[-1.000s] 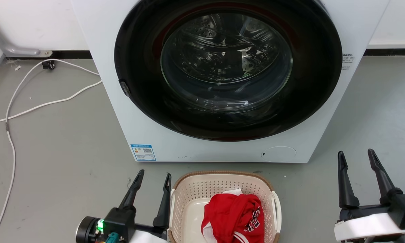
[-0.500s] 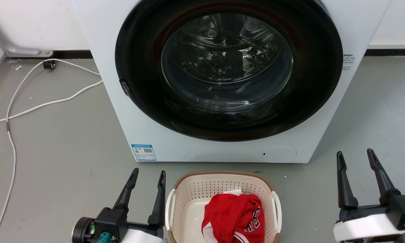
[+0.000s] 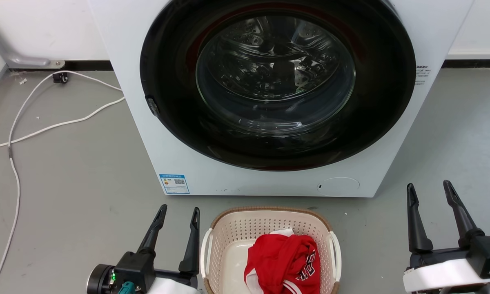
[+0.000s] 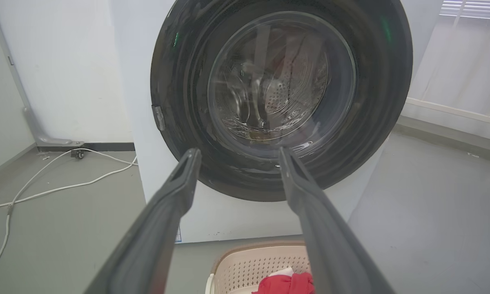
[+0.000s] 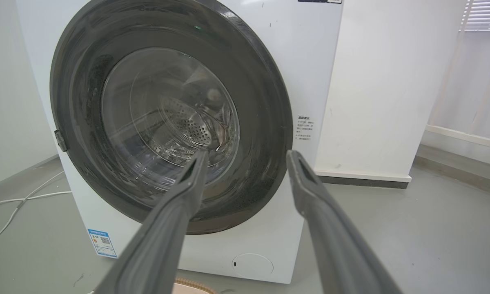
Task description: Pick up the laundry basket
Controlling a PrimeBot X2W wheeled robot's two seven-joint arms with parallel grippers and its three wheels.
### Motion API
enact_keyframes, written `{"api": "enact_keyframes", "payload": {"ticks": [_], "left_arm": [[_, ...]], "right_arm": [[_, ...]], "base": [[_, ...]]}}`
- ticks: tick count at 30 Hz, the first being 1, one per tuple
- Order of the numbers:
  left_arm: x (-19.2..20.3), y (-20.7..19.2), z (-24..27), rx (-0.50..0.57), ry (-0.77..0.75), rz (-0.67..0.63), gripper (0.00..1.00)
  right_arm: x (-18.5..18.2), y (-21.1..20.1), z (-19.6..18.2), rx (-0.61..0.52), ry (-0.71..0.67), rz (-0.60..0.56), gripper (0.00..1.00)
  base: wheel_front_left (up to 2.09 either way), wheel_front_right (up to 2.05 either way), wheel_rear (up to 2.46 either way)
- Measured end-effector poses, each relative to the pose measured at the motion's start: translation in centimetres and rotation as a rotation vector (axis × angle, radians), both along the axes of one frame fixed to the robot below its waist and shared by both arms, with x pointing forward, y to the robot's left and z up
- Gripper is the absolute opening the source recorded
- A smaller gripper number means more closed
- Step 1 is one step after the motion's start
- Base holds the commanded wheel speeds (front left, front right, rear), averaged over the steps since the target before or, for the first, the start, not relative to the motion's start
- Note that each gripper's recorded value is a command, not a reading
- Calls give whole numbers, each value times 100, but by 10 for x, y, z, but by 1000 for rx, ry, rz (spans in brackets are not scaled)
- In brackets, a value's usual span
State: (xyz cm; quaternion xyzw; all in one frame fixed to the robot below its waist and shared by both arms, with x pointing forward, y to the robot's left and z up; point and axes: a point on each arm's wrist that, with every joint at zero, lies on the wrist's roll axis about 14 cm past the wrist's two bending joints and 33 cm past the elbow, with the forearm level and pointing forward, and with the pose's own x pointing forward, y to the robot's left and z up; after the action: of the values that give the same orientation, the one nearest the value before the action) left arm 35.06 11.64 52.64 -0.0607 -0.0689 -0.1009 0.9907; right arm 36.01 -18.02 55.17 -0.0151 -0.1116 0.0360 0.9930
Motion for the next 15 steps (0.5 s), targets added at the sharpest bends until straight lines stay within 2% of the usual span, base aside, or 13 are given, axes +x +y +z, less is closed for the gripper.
{"api": "enact_keyframes", "payload": {"ticks": [9, 15], "left_arm": [[5, 2, -11, -4, 37, 14, 100], [28, 5, -28, -9, 89, 36, 100]], "right_arm": [[6, 2, -8, -7, 25, 5, 100], [28, 5, -15, -11, 43, 15, 100]], "base": [[0, 0, 0], [0, 0, 0]]}}
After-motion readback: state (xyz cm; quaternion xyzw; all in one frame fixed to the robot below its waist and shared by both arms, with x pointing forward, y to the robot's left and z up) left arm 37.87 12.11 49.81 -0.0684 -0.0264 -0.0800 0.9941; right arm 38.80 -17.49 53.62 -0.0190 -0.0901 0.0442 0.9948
